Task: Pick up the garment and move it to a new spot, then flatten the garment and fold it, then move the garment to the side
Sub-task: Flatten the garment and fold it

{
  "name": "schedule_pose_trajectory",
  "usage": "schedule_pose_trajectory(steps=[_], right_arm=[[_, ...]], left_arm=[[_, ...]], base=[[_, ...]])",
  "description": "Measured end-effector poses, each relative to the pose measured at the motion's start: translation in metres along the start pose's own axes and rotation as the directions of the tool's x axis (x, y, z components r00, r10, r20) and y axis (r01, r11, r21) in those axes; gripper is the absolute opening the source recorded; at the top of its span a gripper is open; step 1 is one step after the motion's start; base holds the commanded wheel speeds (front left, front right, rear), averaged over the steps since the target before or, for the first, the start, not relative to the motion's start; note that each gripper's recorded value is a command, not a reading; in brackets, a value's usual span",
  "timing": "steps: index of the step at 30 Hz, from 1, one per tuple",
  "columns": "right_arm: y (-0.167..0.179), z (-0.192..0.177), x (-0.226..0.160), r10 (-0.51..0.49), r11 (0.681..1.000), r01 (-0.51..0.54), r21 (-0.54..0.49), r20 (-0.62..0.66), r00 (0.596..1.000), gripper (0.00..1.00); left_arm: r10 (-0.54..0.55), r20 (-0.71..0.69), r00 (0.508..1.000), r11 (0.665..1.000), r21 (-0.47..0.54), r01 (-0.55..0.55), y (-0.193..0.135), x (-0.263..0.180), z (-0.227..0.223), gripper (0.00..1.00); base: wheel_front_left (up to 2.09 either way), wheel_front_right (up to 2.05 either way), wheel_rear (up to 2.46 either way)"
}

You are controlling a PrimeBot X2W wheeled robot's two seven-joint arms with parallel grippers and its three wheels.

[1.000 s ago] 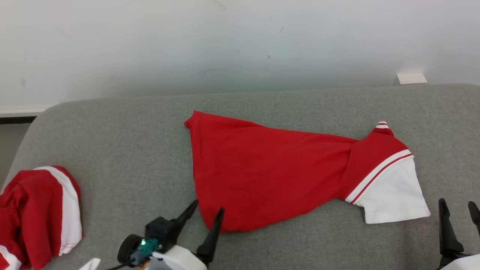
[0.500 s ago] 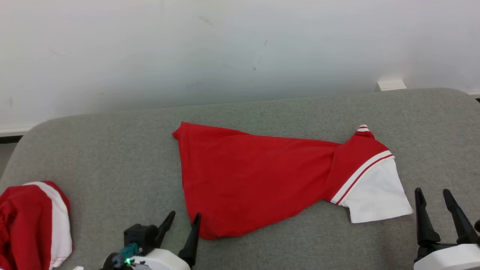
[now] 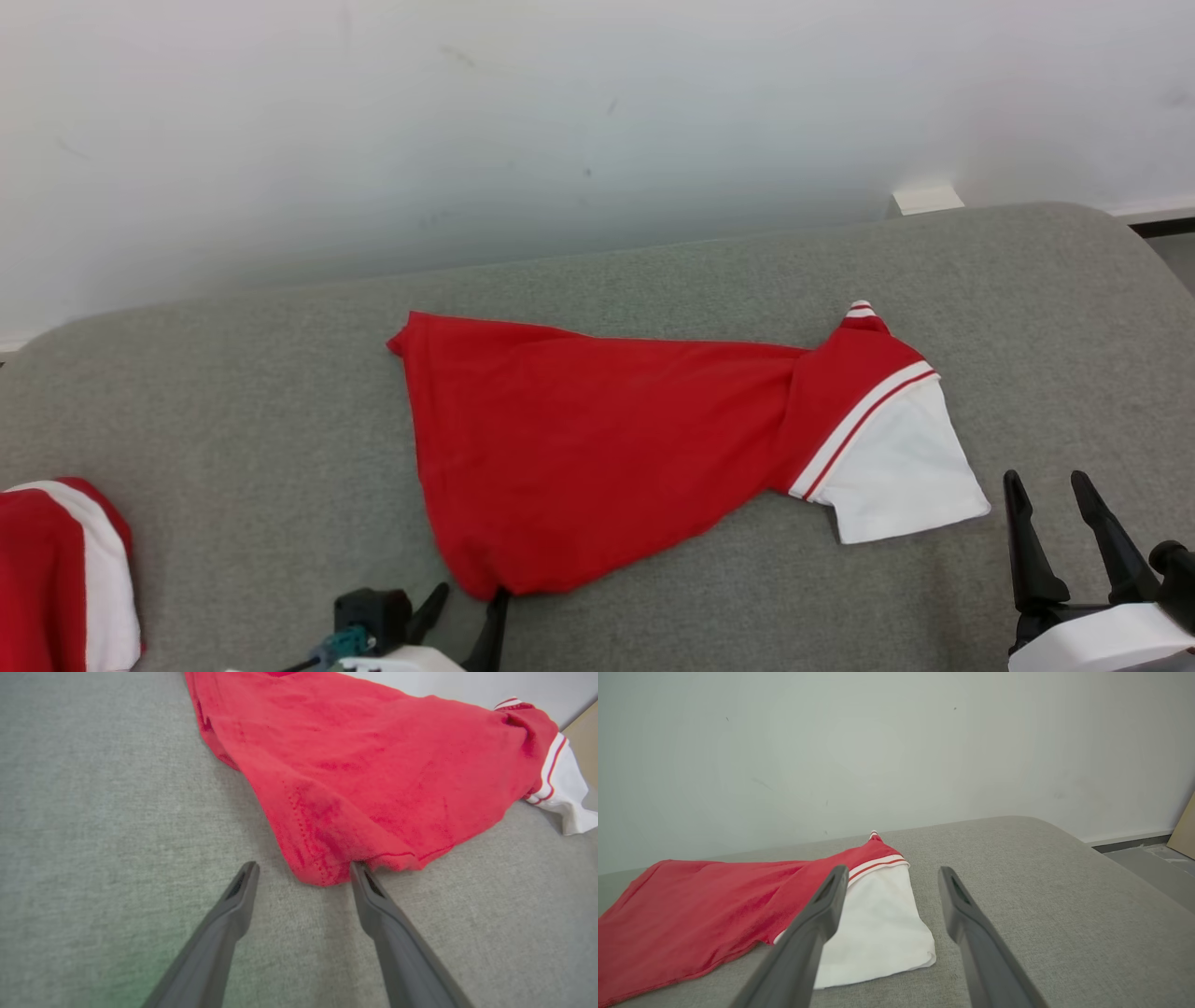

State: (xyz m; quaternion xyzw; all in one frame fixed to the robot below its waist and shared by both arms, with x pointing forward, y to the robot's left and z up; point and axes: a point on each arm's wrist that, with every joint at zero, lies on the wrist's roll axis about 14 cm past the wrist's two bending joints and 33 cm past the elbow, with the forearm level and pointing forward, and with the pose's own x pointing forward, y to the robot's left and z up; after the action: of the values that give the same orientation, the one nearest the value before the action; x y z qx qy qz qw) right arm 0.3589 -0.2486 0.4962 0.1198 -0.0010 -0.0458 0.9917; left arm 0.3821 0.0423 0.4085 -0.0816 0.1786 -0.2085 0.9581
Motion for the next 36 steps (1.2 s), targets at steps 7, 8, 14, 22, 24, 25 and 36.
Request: schedule_pose_trajectory(steps=[7,8,14,22,24,25,36], right_arm=[[-0.006,-0.008,-0.002,-0.023,1.000,0.024,0.009,-0.018,1.000,1.00],[-0.008,-0.008,-0.002,-0.028,1.000,0.028,0.011,-0.017,0.999,1.00],[-0.011,-0.013,-0.003,-0.037,0.999,0.037,0.013,-0.027,0.999,1.00],[0.003,-0.015,0.010,0.008,1.000,-0.008,0.014,-0.027,1.000,1.00],[0.006,-0.014,0.015,0.020,1.000,-0.019,0.010,-0.025,0.999,1.00],[0.008,-0.014,0.017,0.027,1.000,-0.026,0.007,-0.025,0.999,1.00],[0.012,-0.014,0.016,0.050,0.999,-0.051,-0.013,-0.046,0.998,1.00]], left_arm=[[-0.028,-0.017,0.999,1.000,0.006,0.028,-0.005,0.017,-0.002,0.56],[-0.028,-0.015,0.999,1.000,0.006,0.028,-0.004,0.019,-0.002,0.10],[-0.034,-0.007,0.999,0.999,0.011,0.034,-0.003,0.022,0.001,0.00],[-0.006,0.053,0.999,0.999,0.054,0.003,0.020,0.009,0.020,0.00],[0.002,0.070,0.998,0.998,0.062,-0.007,0.026,0.003,0.027,0.00],[0.008,0.077,0.997,0.998,0.065,-0.013,0.029,0.000,0.030,0.00],[0.092,-0.055,0.994,0.996,0.019,-0.091,0.051,-0.041,-0.004,0.00]], base=[[0.00,0.00,0.00],[0.00,0.00,0.00],[0.00,0.00,0.00],[0.00,0.00,0.00],[0.00,0.00,0.00],[0.00,0.00,0.00],[0.00,0.00,0.00]])
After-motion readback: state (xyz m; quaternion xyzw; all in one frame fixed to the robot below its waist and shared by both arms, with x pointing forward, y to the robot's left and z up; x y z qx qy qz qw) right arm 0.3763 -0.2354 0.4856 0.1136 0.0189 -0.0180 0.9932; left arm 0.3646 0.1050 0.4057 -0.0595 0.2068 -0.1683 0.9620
